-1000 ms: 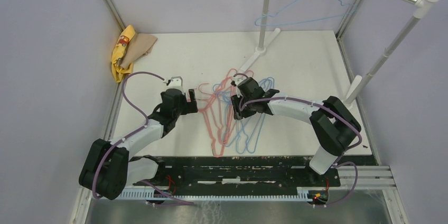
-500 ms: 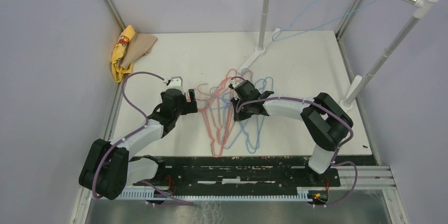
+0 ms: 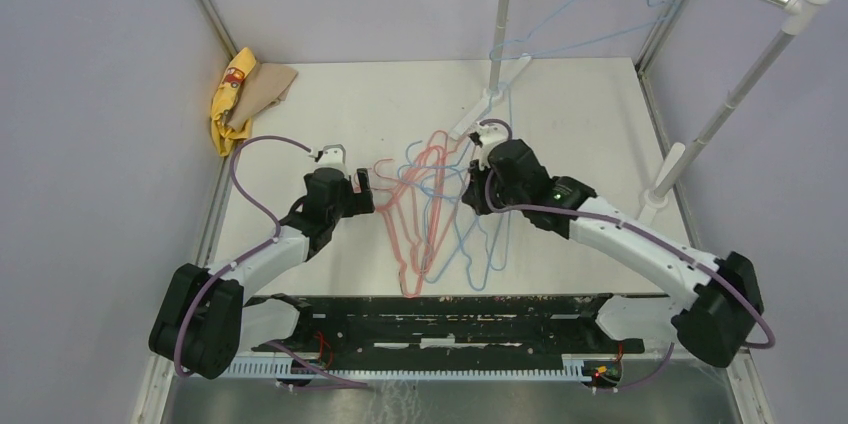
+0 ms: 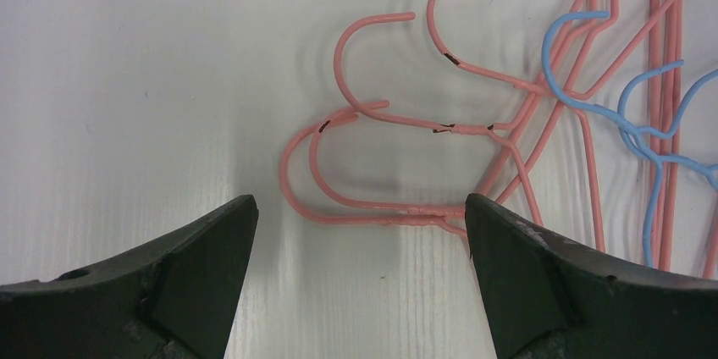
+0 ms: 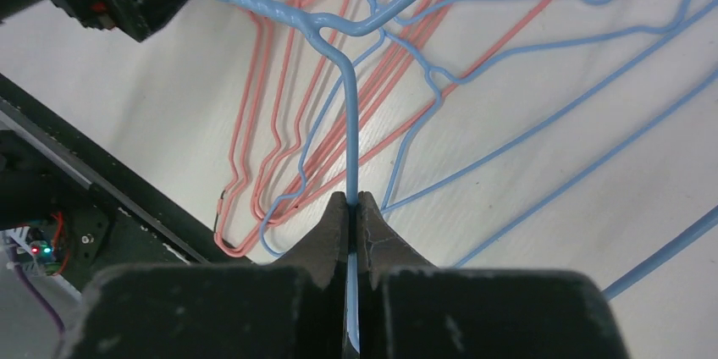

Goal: Organize the hangers

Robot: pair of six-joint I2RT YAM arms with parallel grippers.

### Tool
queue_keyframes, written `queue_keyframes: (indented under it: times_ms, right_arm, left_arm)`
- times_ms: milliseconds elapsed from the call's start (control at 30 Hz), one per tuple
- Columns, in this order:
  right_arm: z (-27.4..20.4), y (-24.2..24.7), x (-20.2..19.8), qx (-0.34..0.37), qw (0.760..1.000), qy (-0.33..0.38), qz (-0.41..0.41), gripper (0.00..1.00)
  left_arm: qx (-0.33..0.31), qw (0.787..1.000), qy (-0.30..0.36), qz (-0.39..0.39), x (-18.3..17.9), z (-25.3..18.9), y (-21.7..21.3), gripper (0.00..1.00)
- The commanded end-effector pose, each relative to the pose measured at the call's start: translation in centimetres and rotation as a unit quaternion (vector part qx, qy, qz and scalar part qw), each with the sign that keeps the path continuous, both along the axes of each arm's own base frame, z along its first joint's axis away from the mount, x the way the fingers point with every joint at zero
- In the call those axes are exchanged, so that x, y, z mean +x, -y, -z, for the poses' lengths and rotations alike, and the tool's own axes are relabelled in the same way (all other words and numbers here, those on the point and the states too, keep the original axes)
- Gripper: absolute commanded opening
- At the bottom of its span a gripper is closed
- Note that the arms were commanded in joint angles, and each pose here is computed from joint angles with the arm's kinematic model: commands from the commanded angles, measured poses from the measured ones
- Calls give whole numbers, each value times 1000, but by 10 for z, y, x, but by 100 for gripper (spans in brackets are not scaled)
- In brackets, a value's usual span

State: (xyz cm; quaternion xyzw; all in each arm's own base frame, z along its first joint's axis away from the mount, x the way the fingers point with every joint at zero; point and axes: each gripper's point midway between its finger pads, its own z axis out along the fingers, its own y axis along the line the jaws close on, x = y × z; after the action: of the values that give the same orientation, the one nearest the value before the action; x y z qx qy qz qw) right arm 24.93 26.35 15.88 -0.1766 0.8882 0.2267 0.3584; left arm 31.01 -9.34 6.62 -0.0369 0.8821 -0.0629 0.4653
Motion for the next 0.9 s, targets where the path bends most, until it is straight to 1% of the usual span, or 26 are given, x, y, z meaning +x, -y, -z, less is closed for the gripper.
queue_keyframes:
  times_ms: [0, 100, 233, 333, 467, 533, 600, 733, 867]
  right_arm:
    - [-47, 18, -4, 16, 999, 46, 21, 1]
    - [-62, 37, -8, 21, 996, 66, 52, 1]
    - [-81, 74, -6, 17, 986, 114, 124, 1]
    - [-101, 101, -2, 23, 970, 157, 183, 1]
    - [-130, 136, 5, 26, 941, 214, 261, 1]
    - [-148, 143, 8, 41, 929, 239, 280, 1]
    - [-159, 147, 11, 46, 922, 255, 289, 1]
    - [-178, 155, 18, 30, 909, 281, 306, 1]
    - [-213, 166, 24, 57, 884, 325, 330, 1]
  left_arm:
    - [-14, 999, 30, -13, 8, -14, 1, 99]
    - [-17, 999, 28, -11, 9, -13, 2, 99]
    - [-21, 999, 27, -8, 8, -12, 5, 99]
    - [-22, 999, 27, -7, 8, -12, 5, 99]
    - [-23, 999, 29, -6, 8, -14, 5, 99]
    - [-24, 999, 30, -6, 8, -15, 5, 99]
    - [-23, 999, 30, -6, 8, -15, 5, 99]
    - [-21, 999, 30, -5, 8, -15, 5, 99]
    - [-23, 999, 31, -4, 9, -15, 5, 99]
